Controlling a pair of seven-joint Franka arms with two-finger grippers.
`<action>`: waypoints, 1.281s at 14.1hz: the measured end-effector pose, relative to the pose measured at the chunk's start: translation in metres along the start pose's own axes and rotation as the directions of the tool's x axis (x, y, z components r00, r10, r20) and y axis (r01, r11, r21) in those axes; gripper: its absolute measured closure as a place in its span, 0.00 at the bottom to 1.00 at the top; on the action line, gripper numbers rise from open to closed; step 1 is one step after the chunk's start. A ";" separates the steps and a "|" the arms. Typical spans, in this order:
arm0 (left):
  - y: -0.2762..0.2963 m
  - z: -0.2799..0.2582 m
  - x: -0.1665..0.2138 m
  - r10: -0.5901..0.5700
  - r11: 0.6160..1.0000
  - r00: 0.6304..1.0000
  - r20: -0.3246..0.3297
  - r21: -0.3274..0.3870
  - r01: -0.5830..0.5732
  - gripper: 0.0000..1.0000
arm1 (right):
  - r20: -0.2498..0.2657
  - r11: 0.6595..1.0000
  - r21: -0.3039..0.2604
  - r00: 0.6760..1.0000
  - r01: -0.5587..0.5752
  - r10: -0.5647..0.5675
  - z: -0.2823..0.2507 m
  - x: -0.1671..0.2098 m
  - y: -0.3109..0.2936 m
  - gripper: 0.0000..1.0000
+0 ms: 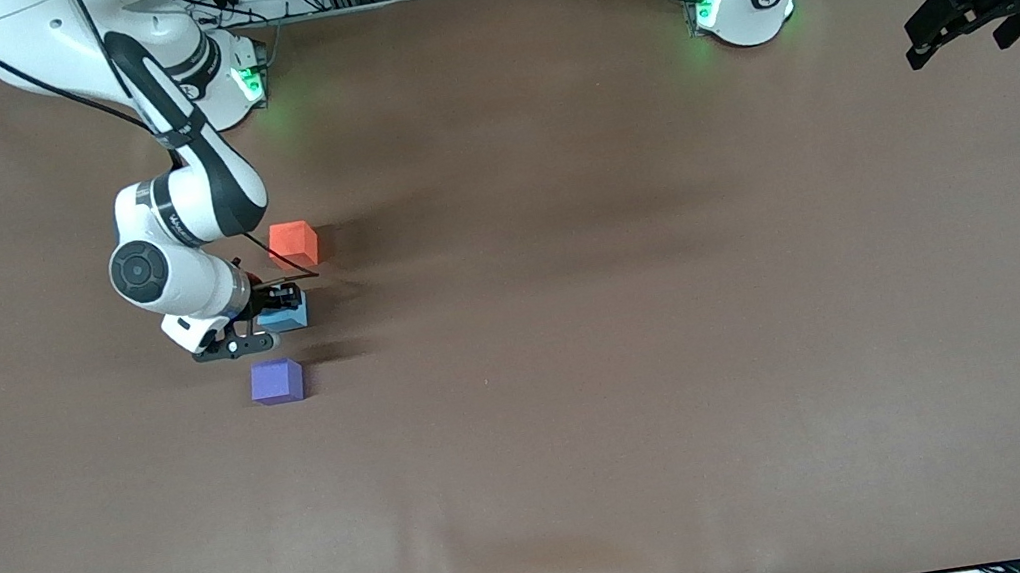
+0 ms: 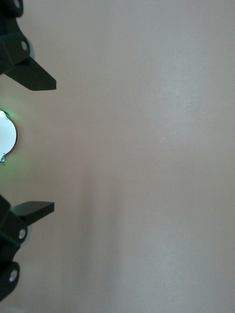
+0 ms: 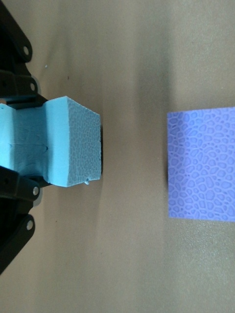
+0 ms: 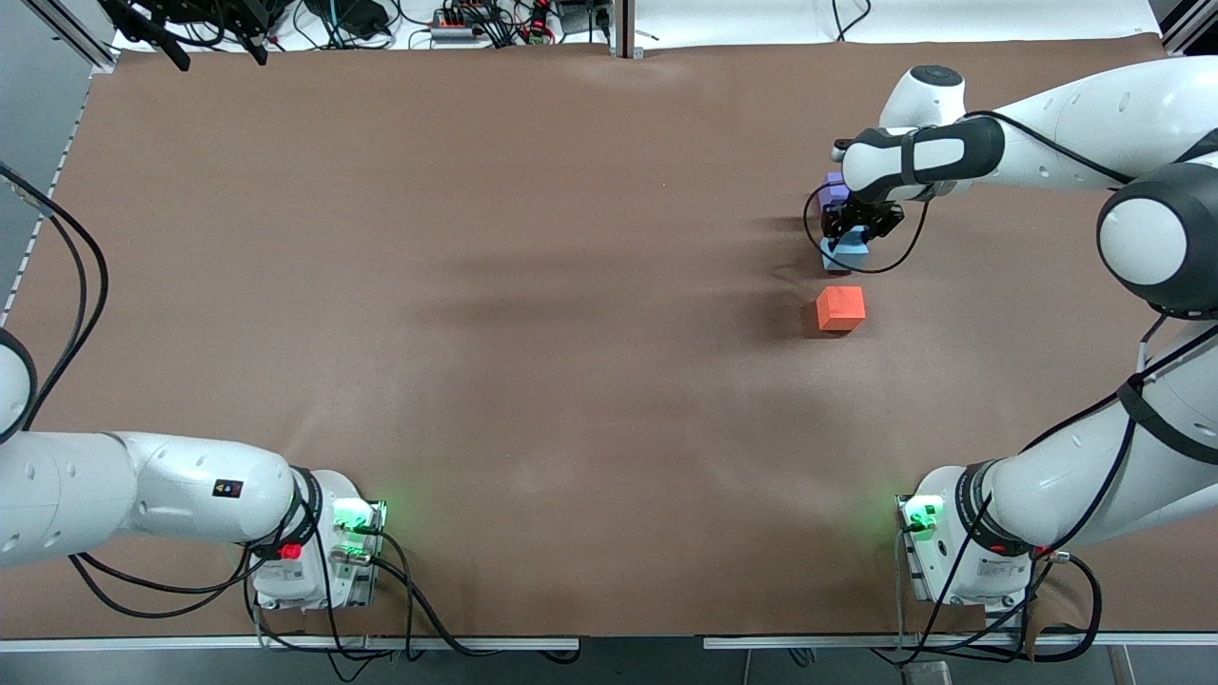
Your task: Place blue block between orange and purple blocks
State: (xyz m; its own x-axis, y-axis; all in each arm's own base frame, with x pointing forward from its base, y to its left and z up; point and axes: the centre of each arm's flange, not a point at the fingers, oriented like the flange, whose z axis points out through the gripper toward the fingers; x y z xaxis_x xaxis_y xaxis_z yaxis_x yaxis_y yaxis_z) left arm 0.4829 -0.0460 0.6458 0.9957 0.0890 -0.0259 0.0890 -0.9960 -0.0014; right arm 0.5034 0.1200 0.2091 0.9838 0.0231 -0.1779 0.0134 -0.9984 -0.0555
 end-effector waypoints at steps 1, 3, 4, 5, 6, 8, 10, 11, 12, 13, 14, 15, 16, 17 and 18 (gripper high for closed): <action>0.000 0.000 0.000 0.000 1.000 1.000 0.000 0.000 0.000 0.00 | -0.001 1.000 -0.001 1.000 -0.001 0.001 0.003 0.000 0.000 0.48; 0.000 0.001 0.000 -0.001 1.000 1.000 0.002 0.000 0.001 0.00 | -0.001 1.000 -0.001 1.000 -0.005 0.005 0.007 0.001 -0.001 0.48; -0.001 0.001 0.000 -0.001 1.000 1.000 0.002 0.000 0.001 0.00 | -0.001 1.000 -0.001 1.000 -0.010 0.010 0.007 0.001 -0.001 0.48; -0.001 0.001 0.000 -0.002 1.000 1.000 0.003 0.000 0.002 0.00 | -0.002 1.000 0.000 1.000 -0.015 0.015 0.007 0.001 -0.001 0.48; -0.001 0.001 0.000 -0.002 1.000 1.000 0.003 0.000 0.002 0.00 | -0.002 1.000 0.000 1.000 -0.021 0.021 0.007 0.001 -0.001 0.48; -0.002 0.001 0.000 -0.005 1.000 1.000 0.003 0.000 0.005 0.00 | 0.001 1.000 0.000 1.000 -0.024 0.024 0.008 0.001 -0.001 0.34; -0.004 0.002 0.001 -0.007 1.000 1.000 0.003 0.000 0.007 0.00 | 0.000 1.000 0.000 1.000 -0.025 0.025 0.008 0.001 -0.001 0.13; -0.004 0.002 0.001 -0.008 1.000 1.000 0.004 0.000 0.008 0.00 | -0.003 1.000 0.002 1.000 -0.023 0.023 0.004 0.004 -0.003 0.02; -0.004 0.002 0.001 -0.008 1.000 1.000 0.004 0.000 0.008 0.00 | 0.006 1.000 0.004 1.000 -0.020 0.020 -0.006 0.008 -0.006 0.00; -0.004 0.002 0.001 -0.009 1.000 1.000 0.004 0.000 0.009 0.00 | 0.033 1.000 0.007 0.999 -0.014 0.013 -0.025 0.015 -0.011 0.00; -0.005 0.002 0.001 -0.009 1.000 1.000 0.004 0.000 0.009 0.00 | 0.060 1.000 0.011 0.998 -0.005 0.004 -0.053 0.024 -0.017 0.00; -0.005 0.002 0.001 -0.009 1.000 1.000 0.004 0.000 0.009 0.00 | 0.075 1.000 0.018 0.997 0.005 -0.007 -0.089 0.033 -0.024 0.00; -0.005 0.002 0.001 -0.009 1.000 1.000 0.004 0.000 0.009 0.00 | 0.067 1.000 0.025 0.998 0.016 -0.018 -0.130 0.043 -0.029 0.00; -0.005 0.001 0.001 -0.009 1.000 1.000 0.003 0.000 0.009 0.00 | 0.045 0.999 0.027 0.999 0.026 -0.027 -0.176 0.051 -0.032 0.00; -0.005 0.001 0.001 -0.009 1.000 1.000 0.003 0.000 0.009 0.00 | 0.026 0.999 0.014 0.999 0.032 -0.033 -0.224 0.056 -0.027 0.00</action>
State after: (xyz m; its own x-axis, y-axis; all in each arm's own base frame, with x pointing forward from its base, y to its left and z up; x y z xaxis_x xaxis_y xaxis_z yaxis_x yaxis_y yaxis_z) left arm 0.4834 -0.0415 0.6445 0.9948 0.0980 -0.0288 0.0980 -0.9952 -0.0013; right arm 0.5984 0.1368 0.4205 0.9778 0.0570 -0.2015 0.0426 -0.9963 -0.0752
